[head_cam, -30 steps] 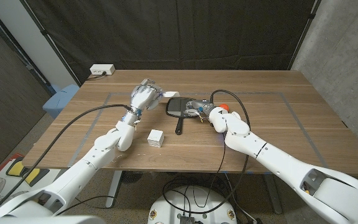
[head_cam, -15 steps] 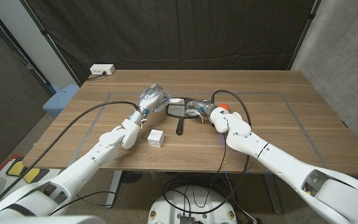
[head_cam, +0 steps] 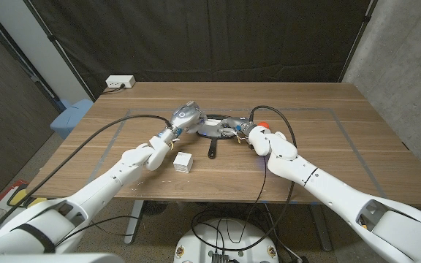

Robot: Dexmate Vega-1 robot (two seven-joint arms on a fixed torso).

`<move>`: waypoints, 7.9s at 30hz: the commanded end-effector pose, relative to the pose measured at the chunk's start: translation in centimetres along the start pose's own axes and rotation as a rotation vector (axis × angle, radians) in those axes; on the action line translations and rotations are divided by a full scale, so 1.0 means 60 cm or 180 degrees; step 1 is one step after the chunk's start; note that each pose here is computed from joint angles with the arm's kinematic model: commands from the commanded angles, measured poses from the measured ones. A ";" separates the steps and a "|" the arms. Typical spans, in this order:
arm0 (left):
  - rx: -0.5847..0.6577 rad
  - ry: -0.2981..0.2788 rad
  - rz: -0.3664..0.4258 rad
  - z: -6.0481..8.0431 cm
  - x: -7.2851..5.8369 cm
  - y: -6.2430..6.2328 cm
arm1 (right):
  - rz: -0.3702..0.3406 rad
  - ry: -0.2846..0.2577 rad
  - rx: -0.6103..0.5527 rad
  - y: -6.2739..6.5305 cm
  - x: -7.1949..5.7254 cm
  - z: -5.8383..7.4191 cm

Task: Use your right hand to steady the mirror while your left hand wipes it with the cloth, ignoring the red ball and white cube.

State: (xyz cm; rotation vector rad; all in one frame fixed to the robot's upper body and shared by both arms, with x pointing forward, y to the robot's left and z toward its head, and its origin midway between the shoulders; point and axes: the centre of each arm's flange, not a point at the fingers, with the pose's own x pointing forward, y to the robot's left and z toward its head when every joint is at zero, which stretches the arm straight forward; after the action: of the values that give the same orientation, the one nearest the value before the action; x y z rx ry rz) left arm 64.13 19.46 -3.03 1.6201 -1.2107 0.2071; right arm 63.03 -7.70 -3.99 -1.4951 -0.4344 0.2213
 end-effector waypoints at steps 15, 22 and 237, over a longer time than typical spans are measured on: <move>0.0232 -0.0392 -0.1249 0.018 0.060 -0.029 | -0.0023 0.0001 0.0031 -0.006 -0.001 -0.008; 0.0416 -0.0309 -0.1204 0.002 0.073 -0.035 | -0.0028 -0.0003 0.0029 -0.008 0.002 -0.008; -0.1672 0.2401 -0.0667 -0.091 -0.086 0.231 | -0.2130 -0.1174 0.3969 -0.066 -0.117 -0.143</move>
State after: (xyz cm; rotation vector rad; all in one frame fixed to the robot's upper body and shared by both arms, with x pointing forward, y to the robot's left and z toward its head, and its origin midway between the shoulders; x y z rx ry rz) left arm 53.46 27.18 4.83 1.0234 -0.3989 0.3868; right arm 60.38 -19.00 -0.80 -0.0587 -0.8457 0.1989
